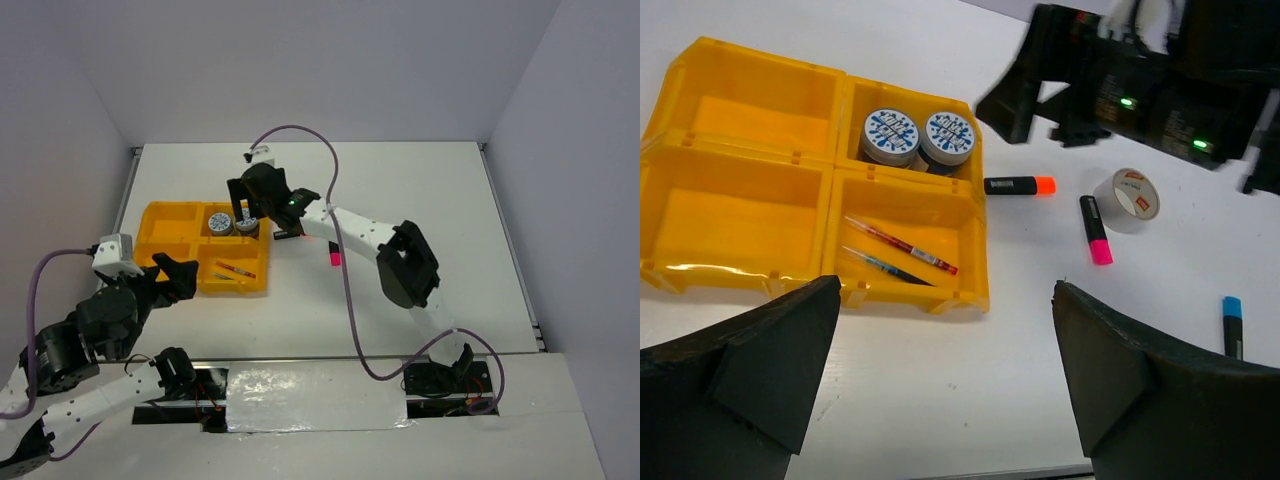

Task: Sort the stationery into containers
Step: Place the stationery in the storage box, then pick up the stationery from the center of the board.

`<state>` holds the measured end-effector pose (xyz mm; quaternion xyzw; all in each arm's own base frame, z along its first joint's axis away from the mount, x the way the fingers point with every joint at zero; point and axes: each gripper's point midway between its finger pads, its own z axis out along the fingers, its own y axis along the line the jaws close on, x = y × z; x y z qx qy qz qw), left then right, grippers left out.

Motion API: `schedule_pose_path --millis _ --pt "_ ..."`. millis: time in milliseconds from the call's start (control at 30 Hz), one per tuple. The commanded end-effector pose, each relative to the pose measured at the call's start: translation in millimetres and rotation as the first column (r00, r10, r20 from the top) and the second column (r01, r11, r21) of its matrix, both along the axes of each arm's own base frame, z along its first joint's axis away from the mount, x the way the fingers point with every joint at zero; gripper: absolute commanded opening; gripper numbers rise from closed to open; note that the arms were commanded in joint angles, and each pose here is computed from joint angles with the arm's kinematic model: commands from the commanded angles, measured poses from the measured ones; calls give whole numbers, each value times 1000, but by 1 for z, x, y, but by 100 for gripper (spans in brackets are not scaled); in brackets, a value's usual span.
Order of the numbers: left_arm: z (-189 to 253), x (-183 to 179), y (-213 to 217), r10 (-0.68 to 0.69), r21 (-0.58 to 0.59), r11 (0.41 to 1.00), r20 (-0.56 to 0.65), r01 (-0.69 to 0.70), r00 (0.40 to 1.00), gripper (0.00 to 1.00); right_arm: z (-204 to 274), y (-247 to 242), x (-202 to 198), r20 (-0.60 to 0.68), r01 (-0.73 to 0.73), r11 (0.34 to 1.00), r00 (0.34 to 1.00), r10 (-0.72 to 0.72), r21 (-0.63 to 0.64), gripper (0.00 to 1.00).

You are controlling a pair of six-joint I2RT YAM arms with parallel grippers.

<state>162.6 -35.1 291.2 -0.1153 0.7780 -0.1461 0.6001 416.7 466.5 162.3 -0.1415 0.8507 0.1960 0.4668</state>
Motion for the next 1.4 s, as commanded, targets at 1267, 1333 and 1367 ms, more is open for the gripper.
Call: schedule_pose_path --millis 1267,1333,1367 --pt "-241 297 -318 -242 135 910 -596 393 766 65 87 -350 -182 81 413 889 897 -435 198 100" --pt "-244 296 -322 -260 123 905 -599 408 757 57 85 -348 -181 78 407 893 901 -427 193 100" --pt "-248 294 -322 -267 115 903 -602 413 752 52 84 -347 -180 76 406 895 902 -425 187 100"
